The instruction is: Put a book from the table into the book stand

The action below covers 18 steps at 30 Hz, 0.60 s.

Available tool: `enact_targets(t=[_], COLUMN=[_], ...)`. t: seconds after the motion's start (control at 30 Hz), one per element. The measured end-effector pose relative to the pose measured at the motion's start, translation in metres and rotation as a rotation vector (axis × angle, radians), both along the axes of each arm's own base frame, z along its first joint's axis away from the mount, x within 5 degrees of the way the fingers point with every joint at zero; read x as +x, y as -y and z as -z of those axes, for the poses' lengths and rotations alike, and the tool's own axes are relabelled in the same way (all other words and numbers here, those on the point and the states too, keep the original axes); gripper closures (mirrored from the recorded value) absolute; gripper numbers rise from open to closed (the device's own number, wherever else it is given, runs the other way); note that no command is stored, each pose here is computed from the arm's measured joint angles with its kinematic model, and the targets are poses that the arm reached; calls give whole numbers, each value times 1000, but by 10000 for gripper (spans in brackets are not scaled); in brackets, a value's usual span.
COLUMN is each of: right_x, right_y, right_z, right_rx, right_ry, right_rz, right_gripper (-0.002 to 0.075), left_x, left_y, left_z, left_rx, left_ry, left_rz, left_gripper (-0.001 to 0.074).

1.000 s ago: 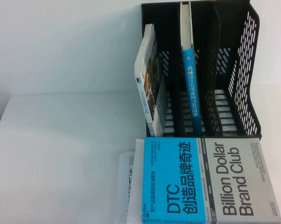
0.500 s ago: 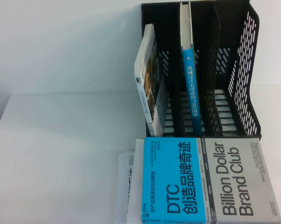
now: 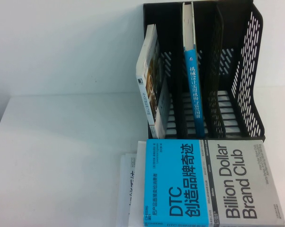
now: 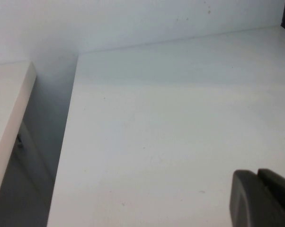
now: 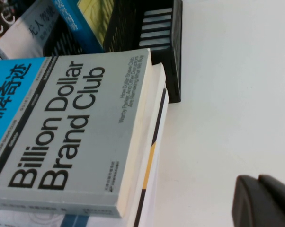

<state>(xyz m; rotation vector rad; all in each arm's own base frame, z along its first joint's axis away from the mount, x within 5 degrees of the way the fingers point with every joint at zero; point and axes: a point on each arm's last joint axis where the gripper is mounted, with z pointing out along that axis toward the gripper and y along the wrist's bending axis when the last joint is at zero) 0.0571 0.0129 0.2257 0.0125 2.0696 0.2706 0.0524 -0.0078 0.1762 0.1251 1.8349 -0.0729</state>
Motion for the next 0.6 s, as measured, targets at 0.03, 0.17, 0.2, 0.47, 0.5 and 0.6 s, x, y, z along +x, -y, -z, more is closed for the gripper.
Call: enact_targets(t=[0.03,0.17,0.2,0.47,0.5,0.6], right_x=[0,0,0,0,0,0], right_y=[0,0,0,0,0,0], right_z=[0,0,0,0,0,0], right_rx=[0,0,0,0,0,0], right_ry=[0,0,0,0,0,0], right_rz=[0,0,0,0,0,0], right_gripper=[728,728,728,728,728,728], left_x=[0,0,0,0,0,0], left_y=[0,0,0,0,0,0], left_z=[0,0,0,0,0,0], left_rx=[0,6,6,9,10,11], left_ry=[0,1,1,1,1,1], left_rz=[0,1,1,2,2,3], left_gripper=[736,736,736,736,736,736])
